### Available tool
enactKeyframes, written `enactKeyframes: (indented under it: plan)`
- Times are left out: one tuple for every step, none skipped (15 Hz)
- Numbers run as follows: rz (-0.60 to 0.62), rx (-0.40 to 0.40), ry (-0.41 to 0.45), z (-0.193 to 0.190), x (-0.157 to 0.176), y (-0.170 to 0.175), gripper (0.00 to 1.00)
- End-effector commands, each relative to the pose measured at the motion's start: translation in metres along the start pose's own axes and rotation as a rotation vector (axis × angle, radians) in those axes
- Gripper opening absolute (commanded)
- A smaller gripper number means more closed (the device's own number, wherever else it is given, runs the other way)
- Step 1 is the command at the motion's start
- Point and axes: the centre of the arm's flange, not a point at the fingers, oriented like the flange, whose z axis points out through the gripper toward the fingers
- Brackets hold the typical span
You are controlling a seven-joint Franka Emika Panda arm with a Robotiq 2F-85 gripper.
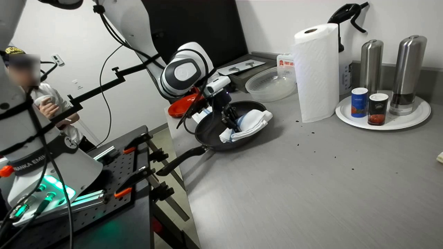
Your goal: Pick the cloth and wipe the sauce pan
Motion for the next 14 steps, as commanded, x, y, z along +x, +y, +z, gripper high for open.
enactKeyframes:
  plan:
    - [0.024,-0.022,0.05,0.01,-0.007,-0.005,0.04]
    - [0.025,-0.027,0.049,0.012,-0.009,-0.006,0.04]
    - [0.028,-0.031,0.049,0.013,-0.01,-0.006,0.04]
    - [0.029,-0.033,0.043,0.014,-0.011,-0.007,0.04]
    - [0.03,-0.034,0.034,0.015,-0.012,-0.008,0.04]
    - [0.036,-0.032,0.024,0.016,-0.013,-0.009,0.04]
    - [0.041,-0.023,-0.008,0.015,-0.015,-0.01,0.04]
    - [0.046,-0.016,-0.033,0.015,-0.017,-0.012,0.04]
    - [0.043,-0.005,-0.072,0.015,-0.021,-0.015,0.04]
    - [0.038,0.003,-0.105,0.016,-0.026,-0.018,0.04]
    - [0.031,0.011,-0.144,0.017,-0.033,-0.023,0.04]
    - [0.03,0.02,-0.174,0.017,-0.038,-0.027,0.04]
    - [0.03,0.028,-0.2,0.014,-0.039,-0.029,0.04]
    - [0.028,0.036,-0.231,0.012,-0.042,-0.032,0.04]
